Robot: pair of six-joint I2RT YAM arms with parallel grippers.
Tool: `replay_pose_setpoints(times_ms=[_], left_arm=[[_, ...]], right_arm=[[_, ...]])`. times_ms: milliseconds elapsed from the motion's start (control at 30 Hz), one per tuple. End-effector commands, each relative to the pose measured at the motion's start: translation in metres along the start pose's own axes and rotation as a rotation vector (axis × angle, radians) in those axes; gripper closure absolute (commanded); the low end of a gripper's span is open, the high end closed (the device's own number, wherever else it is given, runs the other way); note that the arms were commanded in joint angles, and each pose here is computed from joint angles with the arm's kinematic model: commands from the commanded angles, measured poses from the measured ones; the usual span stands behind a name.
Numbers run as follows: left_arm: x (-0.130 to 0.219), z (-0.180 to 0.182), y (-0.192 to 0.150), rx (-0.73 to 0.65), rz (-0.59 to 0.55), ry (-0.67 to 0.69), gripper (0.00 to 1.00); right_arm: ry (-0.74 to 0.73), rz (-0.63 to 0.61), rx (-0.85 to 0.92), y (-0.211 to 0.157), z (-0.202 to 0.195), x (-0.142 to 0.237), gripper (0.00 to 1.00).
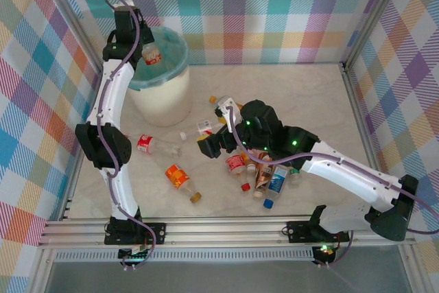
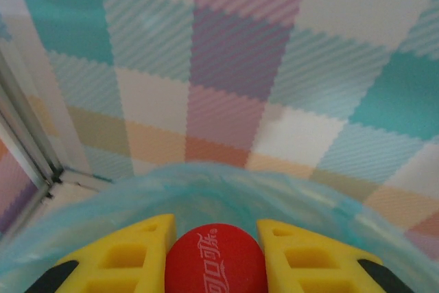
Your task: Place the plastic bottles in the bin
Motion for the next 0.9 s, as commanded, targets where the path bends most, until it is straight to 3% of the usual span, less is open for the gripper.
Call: replay_pose_setpoints(times_ms=[0, 67, 200, 333, 633, 867], left_arm=[[-0.001, -0.003, -0.005, 0.036, 0.023, -0.063, 0.97], [-0.005, -0.001, -0.013, 0.043, 0.049, -0.058, 0.92], [-0.007, 0.0, -0.018, 0.04, 0.081, -0.059, 0.62], [-0.003, -0.003, -0.013, 0.04, 0.096, -0.065, 0.46], [0.031, -0.006, 0.003, 0.055, 0.113, -0.094, 0.38], [0.106, -0.004, 0.028, 0.071, 0.103, -0.158, 0.37]], right_arm=[[0.006, 0.044, 0.001, -0.012, 0.002, -0.009, 0.0], [0.007, 0.063, 0.0, -0.017, 0.002, -0.011, 0.0], [0.009, 0.084, -0.007, -0.025, 0.002, -0.013, 0.0], [0.002, 0.088, -0.004, -0.028, 0.002, -0.014, 0.0], [0.016, 0.094, 0.01, -0.029, 0.003, -0.017, 0.0], [0.101, 0.189, 0.047, -0.033, 0.008, -0.041, 0.0]])
Point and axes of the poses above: each hand's point on the last joint's axis, 136 mm out from that joint toward the fingers, its own x axis back along the fingers, its own z axis along the line the jaws close on, y = z × x, the point moved 8 cm from there along x, back along the fingers, and after that the axes turned 15 degrees about x, right-handed, at the moved point
